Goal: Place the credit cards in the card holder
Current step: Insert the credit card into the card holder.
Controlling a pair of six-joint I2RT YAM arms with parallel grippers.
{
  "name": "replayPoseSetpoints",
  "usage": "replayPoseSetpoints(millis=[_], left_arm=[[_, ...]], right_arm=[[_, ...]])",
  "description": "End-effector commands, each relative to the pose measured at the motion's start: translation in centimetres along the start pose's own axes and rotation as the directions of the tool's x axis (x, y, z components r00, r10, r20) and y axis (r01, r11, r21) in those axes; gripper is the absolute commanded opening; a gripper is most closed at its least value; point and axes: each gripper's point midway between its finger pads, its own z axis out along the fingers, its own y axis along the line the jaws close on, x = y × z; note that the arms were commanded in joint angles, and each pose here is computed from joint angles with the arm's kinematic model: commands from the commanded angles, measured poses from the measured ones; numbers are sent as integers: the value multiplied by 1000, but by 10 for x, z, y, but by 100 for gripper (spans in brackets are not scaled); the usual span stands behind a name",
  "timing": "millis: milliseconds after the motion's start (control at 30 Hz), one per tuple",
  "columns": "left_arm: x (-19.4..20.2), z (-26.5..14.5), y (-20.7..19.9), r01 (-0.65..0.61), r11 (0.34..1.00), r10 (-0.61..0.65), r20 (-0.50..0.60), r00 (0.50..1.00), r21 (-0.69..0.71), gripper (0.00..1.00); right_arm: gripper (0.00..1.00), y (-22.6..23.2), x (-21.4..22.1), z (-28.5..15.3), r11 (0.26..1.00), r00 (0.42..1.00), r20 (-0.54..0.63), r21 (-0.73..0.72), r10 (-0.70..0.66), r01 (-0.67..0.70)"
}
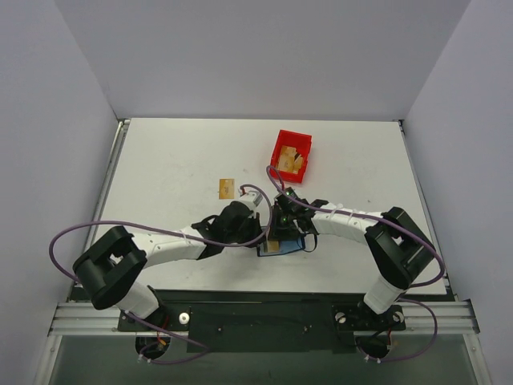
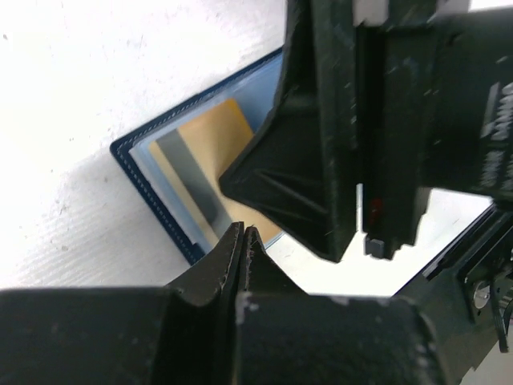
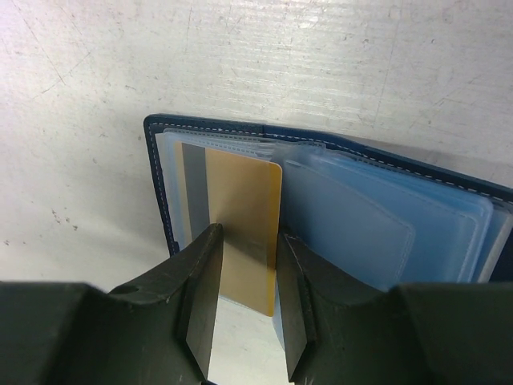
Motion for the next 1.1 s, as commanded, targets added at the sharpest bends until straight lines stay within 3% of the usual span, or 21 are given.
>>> replayPoseSetpoints(millis=[0, 467, 1067], left_arm=[[-30, -2, -20, -36, 999, 33, 77, 997, 41, 0], [0, 26, -9, -23, 999, 23, -9, 1000, 43, 0], [49, 29, 22, 43, 999, -44, -95, 995, -8, 0]], right_arm=[[29, -11, 19, 9, 999, 997, -70, 41, 15, -12], [29, -4, 20, 2, 1000, 996, -86, 12, 18, -17], [31, -12, 7, -19, 997, 999, -31, 73, -16, 19]])
